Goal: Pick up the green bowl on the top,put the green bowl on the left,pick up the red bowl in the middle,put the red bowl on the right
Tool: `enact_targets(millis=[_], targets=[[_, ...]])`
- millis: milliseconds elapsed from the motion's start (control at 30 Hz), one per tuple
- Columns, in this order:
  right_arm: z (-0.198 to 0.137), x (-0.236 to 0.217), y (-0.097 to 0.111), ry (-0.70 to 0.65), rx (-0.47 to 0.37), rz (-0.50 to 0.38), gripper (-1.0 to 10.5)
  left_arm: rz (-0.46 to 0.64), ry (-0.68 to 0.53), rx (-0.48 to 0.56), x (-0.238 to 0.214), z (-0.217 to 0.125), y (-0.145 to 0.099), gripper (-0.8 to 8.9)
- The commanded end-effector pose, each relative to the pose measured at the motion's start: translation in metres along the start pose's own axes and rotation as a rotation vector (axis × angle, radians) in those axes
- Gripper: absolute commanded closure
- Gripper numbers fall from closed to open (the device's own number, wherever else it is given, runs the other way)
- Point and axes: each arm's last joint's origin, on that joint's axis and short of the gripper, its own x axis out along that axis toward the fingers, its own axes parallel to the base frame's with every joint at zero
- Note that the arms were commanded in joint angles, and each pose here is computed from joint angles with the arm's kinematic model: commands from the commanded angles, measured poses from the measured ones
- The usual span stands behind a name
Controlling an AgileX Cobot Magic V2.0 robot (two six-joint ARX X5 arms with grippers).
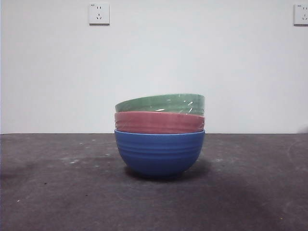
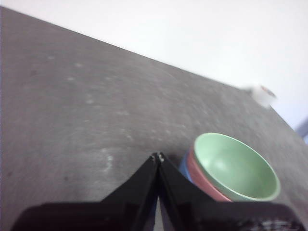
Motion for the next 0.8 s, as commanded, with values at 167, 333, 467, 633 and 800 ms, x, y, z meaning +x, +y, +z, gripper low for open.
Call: enact_targets(millis=[167,333,467,633,800], targets=[[0.042,0.011,0.016,0.116,-0.196,-0.034,9.5,-0.053,0.196,0.112,0.02,0.041,-0.01,8.2],[0.057,0.024,0.022,0.212,-0.283,-0.021,9.5,-0.085,0.327,0.12,0.037,0.058,-0.012,8.2],[0.061,0.035,0.025,0.272,-0.277,0.048,9.2,-0.109,0.394,0.134,0.048,0.063,-0.017,8.12],[0.057,0.045,0.023,0.328,-0.256,0.055,7.1,-0.15,0.427,0.142,0.059,0.061,-0.024,5.25],[0.055,0.047,0.022,0.354,-0.251,0.05,7.2,-0.201,0.511,0.163,0.085,0.056,-0.042,4.8]])
